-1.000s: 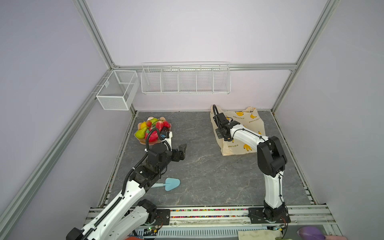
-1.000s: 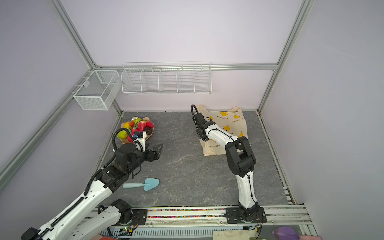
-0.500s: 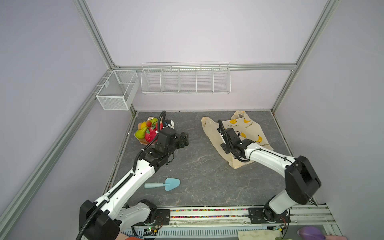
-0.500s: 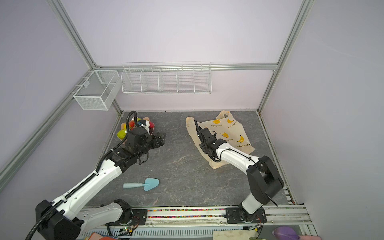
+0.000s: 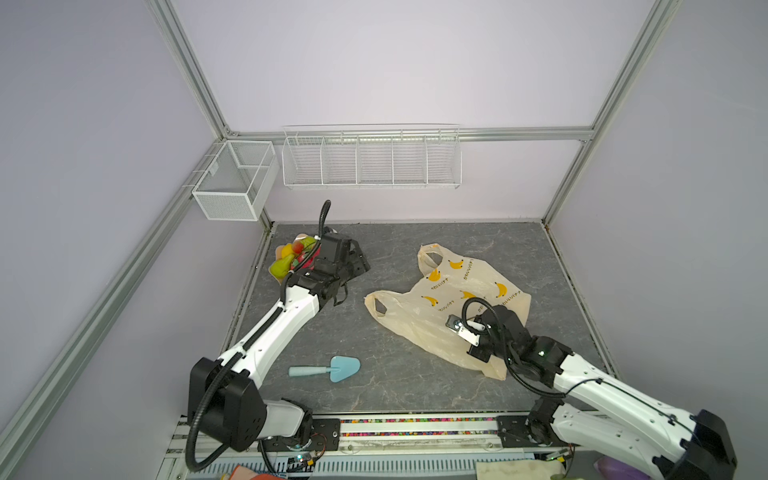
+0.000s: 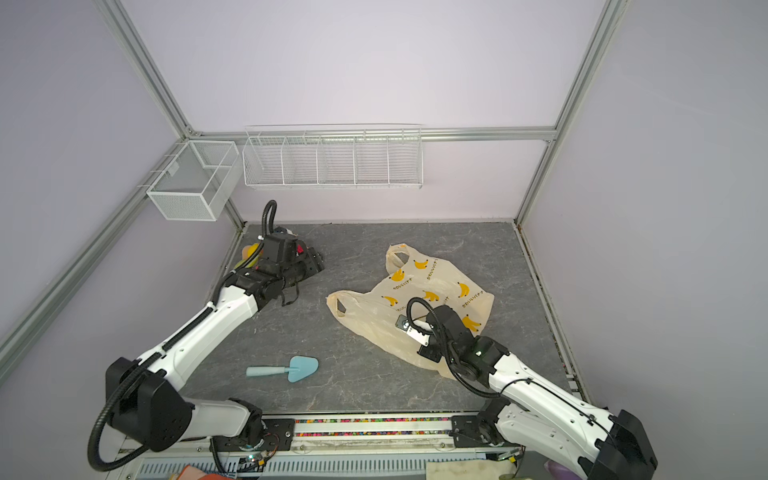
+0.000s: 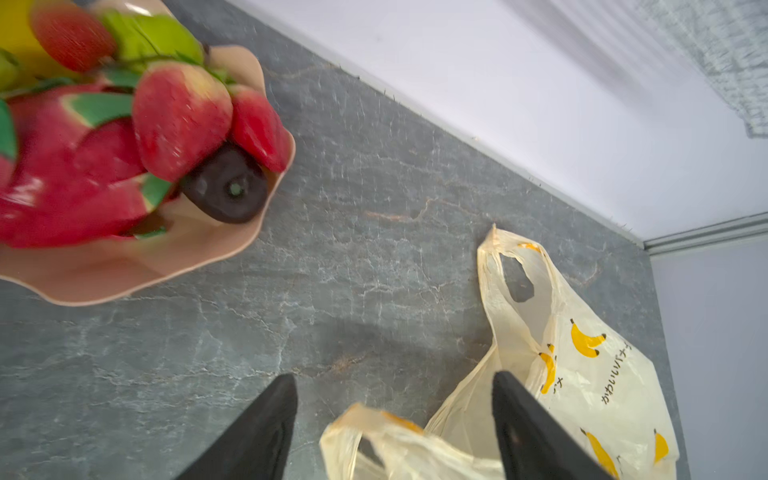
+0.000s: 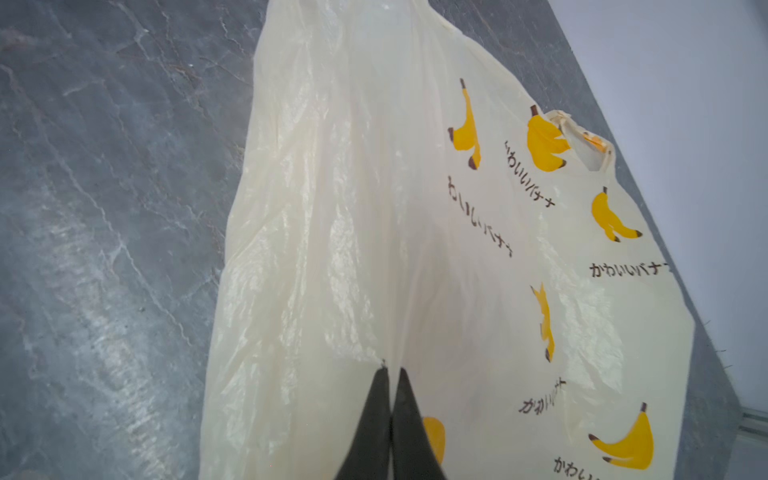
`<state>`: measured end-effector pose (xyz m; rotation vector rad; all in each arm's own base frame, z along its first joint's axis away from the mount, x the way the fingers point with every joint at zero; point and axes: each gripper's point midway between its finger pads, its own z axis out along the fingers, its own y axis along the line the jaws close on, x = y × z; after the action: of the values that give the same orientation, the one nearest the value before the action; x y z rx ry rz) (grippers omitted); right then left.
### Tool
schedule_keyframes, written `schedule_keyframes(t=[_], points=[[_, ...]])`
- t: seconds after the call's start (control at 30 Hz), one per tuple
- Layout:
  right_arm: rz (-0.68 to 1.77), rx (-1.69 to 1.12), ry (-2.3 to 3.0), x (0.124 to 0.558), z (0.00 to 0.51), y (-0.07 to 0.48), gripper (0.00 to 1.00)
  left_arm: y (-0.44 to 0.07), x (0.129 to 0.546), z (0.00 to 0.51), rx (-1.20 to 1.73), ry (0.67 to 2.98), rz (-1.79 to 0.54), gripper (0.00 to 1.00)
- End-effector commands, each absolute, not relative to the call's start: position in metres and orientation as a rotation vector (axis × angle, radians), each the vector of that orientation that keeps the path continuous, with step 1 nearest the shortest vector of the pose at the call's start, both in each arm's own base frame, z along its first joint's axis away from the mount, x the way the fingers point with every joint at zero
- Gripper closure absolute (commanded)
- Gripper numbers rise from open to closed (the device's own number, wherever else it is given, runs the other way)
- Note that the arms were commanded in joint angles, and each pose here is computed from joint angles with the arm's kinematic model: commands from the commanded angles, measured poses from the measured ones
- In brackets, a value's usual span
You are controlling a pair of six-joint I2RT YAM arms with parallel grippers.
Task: Place the fruits into the plastic bag
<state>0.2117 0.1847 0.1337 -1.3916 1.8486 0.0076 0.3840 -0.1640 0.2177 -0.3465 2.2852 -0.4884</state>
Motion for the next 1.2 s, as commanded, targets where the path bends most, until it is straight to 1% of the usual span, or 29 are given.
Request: schedule_keyframes(t=[0.0, 0.1, 0.13, 0.23, 0.33, 0.4, 0.47, 0.57, 0.6, 0.67, 0.7, 0.73, 0.83, 0.87, 0.97, 1.07, 1.17], points=[[-0.071, -1.62, 1.77, 0.194, 0.112, 0.168, 0.94, -0.181, 0.377, 0.196, -0.289, 2.415, -0.542, 0.34], [-0.115, -1.679, 1.815, 0.189, 0.098, 0.149, 0.94, -0.198, 0.369, 0.169, -0.272, 2.489, -0.643, 0.45], [-0.128, -1.684, 1.826, 0.189, 0.096, 0.143, 0.94, -0.206, 0.364, 0.16, -0.258, 2.509, -0.677, 0.46], [-0.186, -1.655, 1.844, 0.195, 0.094, 0.126, 0.94, -0.228, 0.347, 0.138, -0.167, 2.568, -0.683, 0.48], [-0.222, -1.649, 1.83, 0.201, 0.093, 0.113, 0.94, -0.254, 0.33, 0.119, -0.112, 2.62, -0.776, 0.52], [-0.233, -1.626, 1.853, 0.208, 0.093, 0.106, 0.94, -0.267, 0.317, 0.108, -0.076, 2.653, -0.799, 0.53], [-0.251, -1.593, 1.892, 0.216, 0.091, 0.096, 0.91, -0.281, 0.304, 0.102, -0.023, 2.674, -0.826, 0.54], [-0.28, -1.51, 1.925, 0.234, 0.098, 0.081, 0.84, -0.302, 0.287, 0.097, 0.055, 2.686, -0.887, 0.54], [-0.287, -1.466, 1.932, 0.241, 0.104, 0.077, 0.75, -0.31, 0.282, 0.096, 0.084, 2.691, -0.905, 0.54], [-0.296, -1.372, 1.947, 0.254, 0.118, 0.07, 0.51, -0.324, 0.273, 0.094, 0.139, 2.697, -0.949, 0.54], [-0.299, -1.336, 1.953, 0.259, 0.124, 0.066, 0.36, -0.332, 0.269, 0.094, 0.169, 2.696, -0.971, 0.54], [-0.321, -1.284, 1.965, 0.266, 0.131, 0.059, 0.28, -0.34, 0.264, 0.095, 0.211, 2.691, -0.995, 0.55], [-0.323, -1.096, 1.972, 0.284, 0.165, 0.048, 0.21, -0.356, 0.257, 0.102, 0.311, 2.675, -1.037, 0.55], [-0.293, -1.033, 1.963, 0.288, 0.179, 0.049, 0.18, -0.362, 0.255, 0.105, 0.337, 2.662, -1.066, 0.55], [-0.139, -0.847, 1.939, 0.294, 0.217, 0.058, 0.07, -0.379, 0.246, 0.115, 0.435, 2.621, -1.17, 0.55], [0.064, -0.69, 1.948, 0.297, 0.247, 0.074, 0.02, -0.394, 0.238, 0.125, 0.528, 2.577, -1.247, 0.55], [0.221, -0.507, 1.975, 0.305, 0.263, 0.08, 0.01, -0.4, 0.235, 0.134, 0.569, 2.54, -1.296, 0.54]])
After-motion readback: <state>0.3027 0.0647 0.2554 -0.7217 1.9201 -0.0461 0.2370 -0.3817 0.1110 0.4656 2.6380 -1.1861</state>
